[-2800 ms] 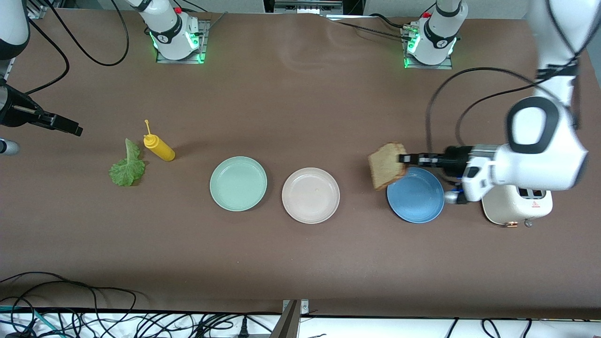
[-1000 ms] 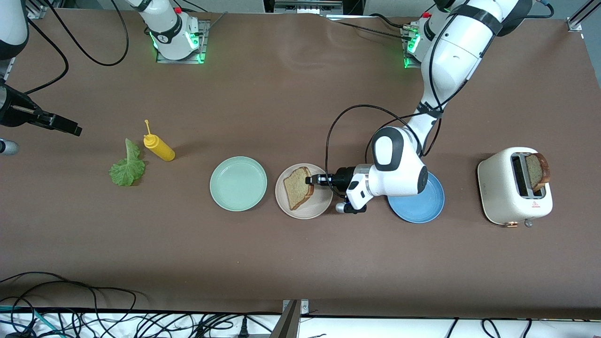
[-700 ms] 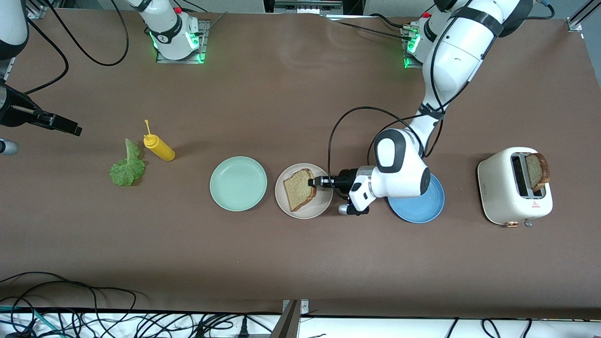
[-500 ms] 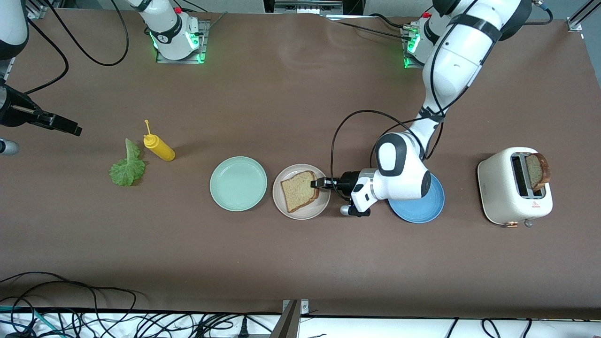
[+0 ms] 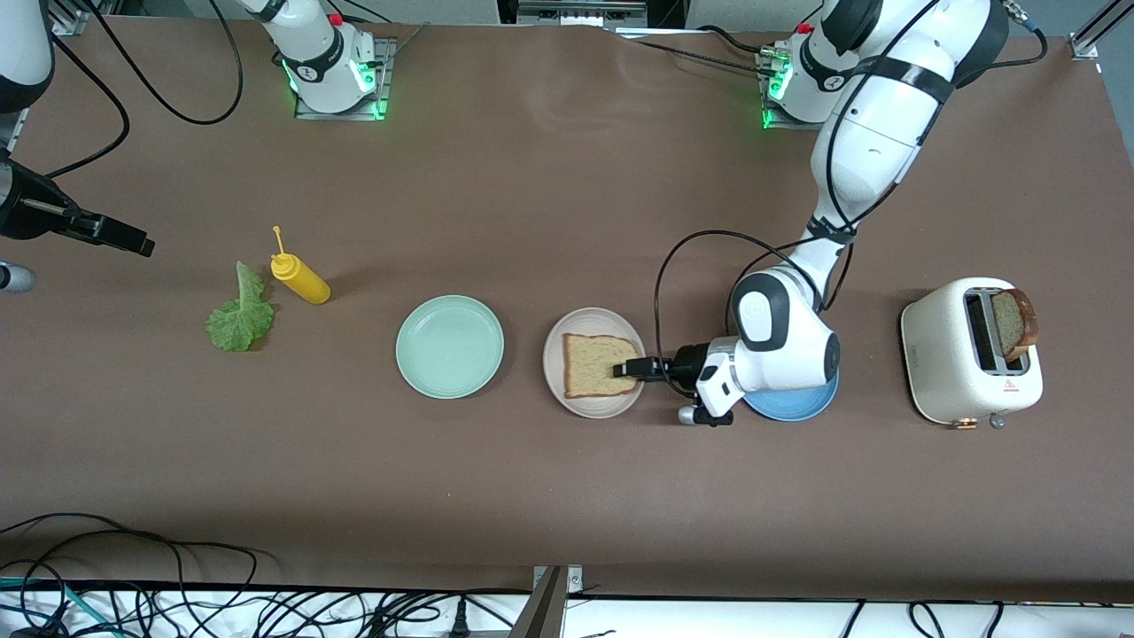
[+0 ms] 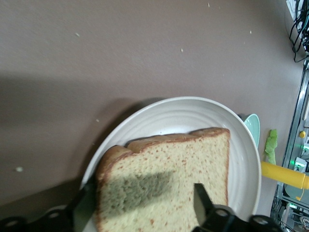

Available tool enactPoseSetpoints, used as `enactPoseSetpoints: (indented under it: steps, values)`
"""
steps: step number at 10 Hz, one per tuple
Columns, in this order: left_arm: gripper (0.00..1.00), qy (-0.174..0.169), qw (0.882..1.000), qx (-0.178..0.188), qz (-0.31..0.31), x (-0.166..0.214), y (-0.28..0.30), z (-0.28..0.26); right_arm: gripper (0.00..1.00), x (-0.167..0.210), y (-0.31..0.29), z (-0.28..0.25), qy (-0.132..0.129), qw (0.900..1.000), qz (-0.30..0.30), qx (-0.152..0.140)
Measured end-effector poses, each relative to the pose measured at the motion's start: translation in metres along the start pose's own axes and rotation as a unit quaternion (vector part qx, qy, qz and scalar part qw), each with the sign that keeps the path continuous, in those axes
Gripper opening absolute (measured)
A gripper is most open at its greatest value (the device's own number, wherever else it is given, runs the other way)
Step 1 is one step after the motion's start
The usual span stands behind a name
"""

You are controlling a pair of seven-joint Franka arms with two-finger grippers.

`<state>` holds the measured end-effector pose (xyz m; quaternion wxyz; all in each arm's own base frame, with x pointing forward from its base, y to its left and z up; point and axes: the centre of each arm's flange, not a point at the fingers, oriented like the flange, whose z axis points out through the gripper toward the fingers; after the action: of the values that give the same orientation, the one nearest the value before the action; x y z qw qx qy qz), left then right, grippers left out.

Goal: Make sandwich on beige plate with both arms
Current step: 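Open the left gripper and withdraw it toward the toaster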

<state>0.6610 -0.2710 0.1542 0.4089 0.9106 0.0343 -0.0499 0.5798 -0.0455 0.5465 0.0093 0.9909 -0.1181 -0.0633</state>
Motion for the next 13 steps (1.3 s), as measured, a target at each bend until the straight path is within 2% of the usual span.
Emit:
enactPoseSetpoints:
  steps: [1, 3, 6, 7, 8, 9, 11, 13]
  values:
    - [1.0, 0.005, 1.0, 0.003, -0.001, 0.003, -0.004, -0.005, 1.0, 0.0, 0.0, 0.0, 0.0, 1.0, 0.0, 0.0]
    - [1.0, 0.014, 1.0, 0.018, 0.005, 0.009, -0.002, -0.019, 1.0, 0.0, 0.0, 0.0, 0.0, 1.0, 0.0, 0.0]
    - [1.0, 0.024, 0.997, 0.068, 0.001, 0.014, 0.04, -0.056, 1.0, 0.0, 0.0, 0.0, 0.0, 1.0, 0.0, 0.0]
    - [1.0, 0.028, 0.994, 0.097, 0.03, 0.014, 0.059, -0.075, 1.0, 0.0, 0.0, 0.0, 0.0, 1.0, 0.0, 0.0]
    - [1.0, 0.032, 0.986, 0.147, 0.076, 0.014, 0.076, -0.1, 1.0, 0.0, 0.0, 0.0, 0.0, 1.0, 0.0, 0.0]
    - [1.0, 0.044, 0.971, 0.201, 0.118, 0.015, 0.094, -0.142, 1.0, 0.0, 0.0, 0.0, 0.0, 1.0, 0.0, 0.0]
    - [1.0, 0.068, 0.948, 0.272, 0.154, -0.001, 0.127, -0.261, 1.0, 0.0, 0.0, 0.0, 0.0, 1.0, 0.0, 0.0]
    - [1.0, 0.037, 0.928, 0.333, 0.162, -0.047, 0.154, -0.33, 1.0, 0.0, 0.001, 0.0, 0.0, 1.0, 0.001, 0.0]
